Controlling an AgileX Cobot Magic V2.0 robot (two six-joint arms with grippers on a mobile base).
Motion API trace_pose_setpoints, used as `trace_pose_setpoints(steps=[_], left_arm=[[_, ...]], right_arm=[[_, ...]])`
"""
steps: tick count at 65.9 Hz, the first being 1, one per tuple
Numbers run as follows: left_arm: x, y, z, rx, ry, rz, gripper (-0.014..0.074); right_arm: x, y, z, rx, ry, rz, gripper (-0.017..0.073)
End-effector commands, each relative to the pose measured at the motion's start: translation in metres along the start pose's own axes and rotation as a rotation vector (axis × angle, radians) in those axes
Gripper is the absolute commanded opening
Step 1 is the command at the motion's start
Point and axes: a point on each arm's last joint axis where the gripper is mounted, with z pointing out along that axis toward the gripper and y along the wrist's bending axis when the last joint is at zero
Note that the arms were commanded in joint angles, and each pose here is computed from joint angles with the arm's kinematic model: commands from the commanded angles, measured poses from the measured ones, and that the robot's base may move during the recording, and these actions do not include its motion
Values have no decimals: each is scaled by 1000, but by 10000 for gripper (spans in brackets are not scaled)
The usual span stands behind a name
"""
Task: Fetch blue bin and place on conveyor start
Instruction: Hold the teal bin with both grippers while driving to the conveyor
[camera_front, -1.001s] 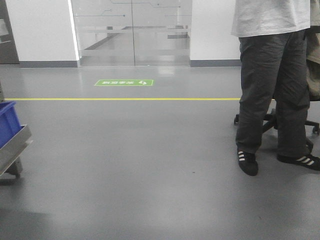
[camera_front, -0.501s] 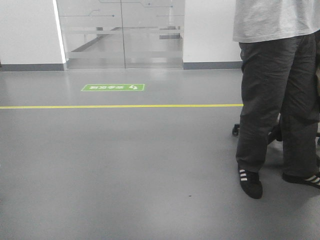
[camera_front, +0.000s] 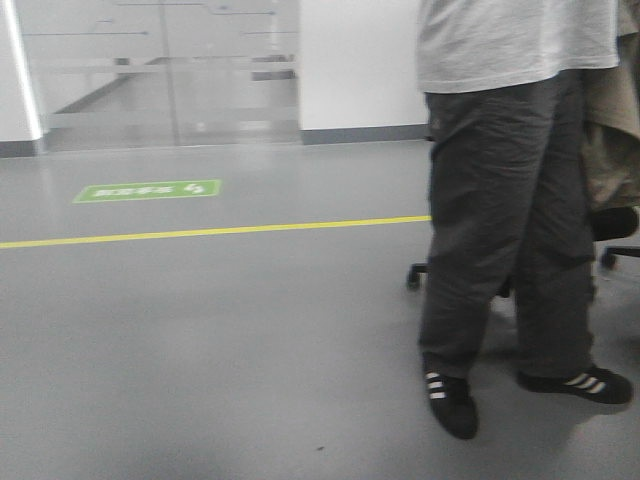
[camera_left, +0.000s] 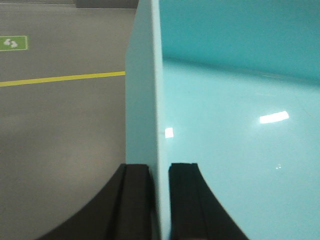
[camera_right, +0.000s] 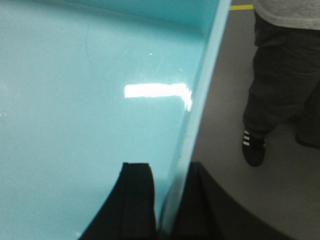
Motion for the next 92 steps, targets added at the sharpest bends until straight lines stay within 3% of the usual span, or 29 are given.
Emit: trace_pose_setpoints(steps=[1,42,92], left_arm=[[-9,-2,-6,24,-74,-34,-111],[-9,-2,-6,21,-75,-30,-111],[-10,-1,-6,8,-77,-12,-111]], right_arm=[[-8,-2,-7,18,-70,-44,-153],[-28,-1,-11,9,-302,-46,-153],[-29,0,-12,8,-313,-46,-153]])
